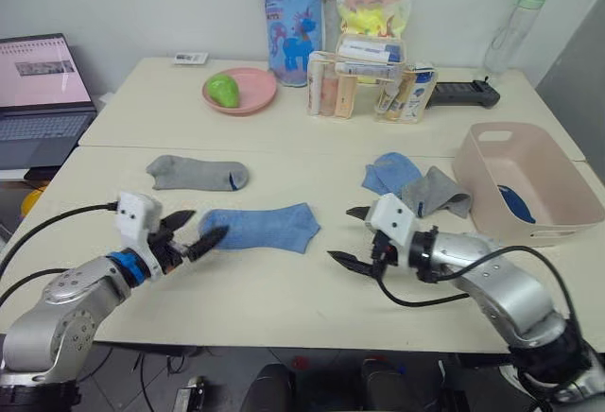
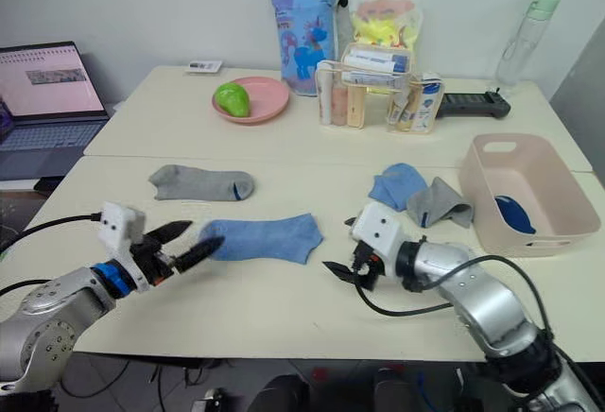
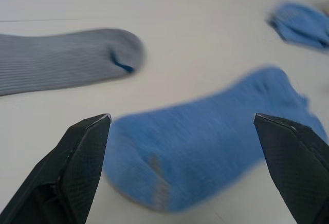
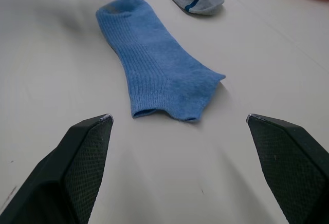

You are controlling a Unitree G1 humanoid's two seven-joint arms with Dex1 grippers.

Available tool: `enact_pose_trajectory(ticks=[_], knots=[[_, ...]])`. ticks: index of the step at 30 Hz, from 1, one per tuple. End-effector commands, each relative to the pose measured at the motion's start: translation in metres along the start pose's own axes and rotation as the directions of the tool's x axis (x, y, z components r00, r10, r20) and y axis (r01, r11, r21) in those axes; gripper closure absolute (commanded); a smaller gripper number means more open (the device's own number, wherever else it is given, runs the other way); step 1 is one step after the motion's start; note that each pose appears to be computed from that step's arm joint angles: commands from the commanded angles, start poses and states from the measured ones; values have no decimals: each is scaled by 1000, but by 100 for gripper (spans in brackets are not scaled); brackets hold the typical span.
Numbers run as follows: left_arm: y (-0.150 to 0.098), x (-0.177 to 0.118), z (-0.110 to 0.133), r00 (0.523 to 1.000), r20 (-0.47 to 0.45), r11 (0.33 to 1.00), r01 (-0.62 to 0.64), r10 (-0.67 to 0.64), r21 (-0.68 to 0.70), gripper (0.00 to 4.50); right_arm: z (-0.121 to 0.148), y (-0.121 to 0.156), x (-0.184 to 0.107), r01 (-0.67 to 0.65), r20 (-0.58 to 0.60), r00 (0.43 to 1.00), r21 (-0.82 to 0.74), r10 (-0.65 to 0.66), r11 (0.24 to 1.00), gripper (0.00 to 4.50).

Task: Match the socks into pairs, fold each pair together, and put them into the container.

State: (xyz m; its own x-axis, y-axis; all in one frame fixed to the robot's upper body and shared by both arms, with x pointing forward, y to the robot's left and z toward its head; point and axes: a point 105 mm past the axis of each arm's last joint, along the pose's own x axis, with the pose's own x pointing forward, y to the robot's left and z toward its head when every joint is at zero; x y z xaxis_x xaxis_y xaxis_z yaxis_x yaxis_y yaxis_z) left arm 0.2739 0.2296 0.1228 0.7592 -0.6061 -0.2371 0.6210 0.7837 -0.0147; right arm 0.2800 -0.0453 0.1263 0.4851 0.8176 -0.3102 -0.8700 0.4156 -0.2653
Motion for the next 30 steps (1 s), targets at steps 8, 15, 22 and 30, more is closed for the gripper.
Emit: enact_pose_trajectory(ticks=[8,15,22,30], knots=[[-57,-13,11,898,-153,892,432,-412,133,4,5,3,72,-51,-27,998,-38,50,998,0],[-48,-19,6,922,-156,909,379,-355,175,0,-17,9,81,-77,-122,990,-31,73,997,121],[-38,-15,1,945,-124,921,322,-301,218,0,-20,8,76,-48,-126,991,12,49,999,372],[-42,-9,-2,939,-134,910,342,-318,236,0,-28,-1,17,9,-167,986,11,-7,1000,445]])
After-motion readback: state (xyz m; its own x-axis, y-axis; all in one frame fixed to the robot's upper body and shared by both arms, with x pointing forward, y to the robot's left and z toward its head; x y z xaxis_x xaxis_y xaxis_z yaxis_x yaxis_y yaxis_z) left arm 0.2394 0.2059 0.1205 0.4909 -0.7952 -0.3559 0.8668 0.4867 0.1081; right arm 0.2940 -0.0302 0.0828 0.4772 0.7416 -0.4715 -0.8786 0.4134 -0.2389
